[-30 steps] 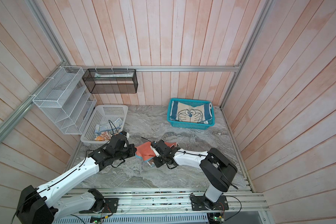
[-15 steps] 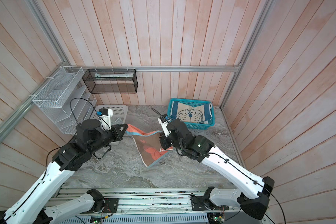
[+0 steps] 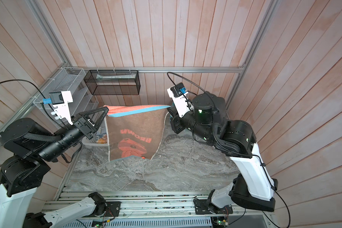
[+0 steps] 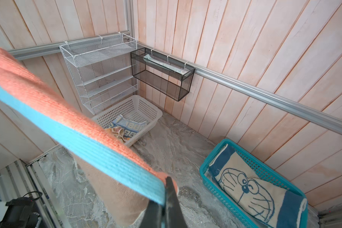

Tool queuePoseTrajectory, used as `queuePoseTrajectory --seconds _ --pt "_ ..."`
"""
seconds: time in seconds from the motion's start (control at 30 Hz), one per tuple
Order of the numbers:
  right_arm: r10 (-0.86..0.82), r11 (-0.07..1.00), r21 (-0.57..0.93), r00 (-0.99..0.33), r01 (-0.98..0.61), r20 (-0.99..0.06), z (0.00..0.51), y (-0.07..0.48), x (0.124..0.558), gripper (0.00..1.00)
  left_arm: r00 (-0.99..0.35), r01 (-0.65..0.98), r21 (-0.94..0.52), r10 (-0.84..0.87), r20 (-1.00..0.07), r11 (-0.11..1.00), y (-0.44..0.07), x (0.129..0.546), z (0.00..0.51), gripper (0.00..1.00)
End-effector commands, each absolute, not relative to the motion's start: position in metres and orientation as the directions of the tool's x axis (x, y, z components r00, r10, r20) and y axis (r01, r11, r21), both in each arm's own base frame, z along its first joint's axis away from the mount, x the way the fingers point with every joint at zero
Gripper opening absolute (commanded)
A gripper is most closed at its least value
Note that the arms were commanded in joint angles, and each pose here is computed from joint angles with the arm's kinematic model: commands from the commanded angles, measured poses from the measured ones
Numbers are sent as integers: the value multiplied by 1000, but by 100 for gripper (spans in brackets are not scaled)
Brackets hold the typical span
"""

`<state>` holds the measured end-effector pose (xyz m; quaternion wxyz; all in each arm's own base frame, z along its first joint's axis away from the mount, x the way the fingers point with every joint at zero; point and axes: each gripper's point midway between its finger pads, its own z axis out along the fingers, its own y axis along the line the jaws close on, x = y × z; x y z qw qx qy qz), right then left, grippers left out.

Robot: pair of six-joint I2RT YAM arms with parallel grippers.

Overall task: Fold and stack the towels
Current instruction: 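Raise the coral towel high with both grippers to let it hang open, then lay the coral towel flat on the table, drawing it toward the robot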

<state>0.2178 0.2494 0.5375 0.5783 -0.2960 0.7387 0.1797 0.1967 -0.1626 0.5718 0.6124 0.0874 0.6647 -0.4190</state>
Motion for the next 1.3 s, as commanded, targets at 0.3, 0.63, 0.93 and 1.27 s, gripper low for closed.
queuePoseTrajectory --seconds 0.3,0.63,0.93,1.27 --pt "-380 845 -189 -314 -500 -870 465 232 332 0 -441 292 -479 -327 -836 828 -144 308 476 0" --pt "-468 835 -151 -537 -530 -702 305 256 484 0 -679 191 -664 -391 -621 723 -147 452 297 0" --pt "-438 858 11 -743 -514 -507 194 269 478 0 -786 77 -658 -360 -502 749 -151 477 185 0" --pt "-382 851 193 -828 -489 -411 112 283 370 0 -883 4 -556 -258 -392 831 -162 390 92 0"
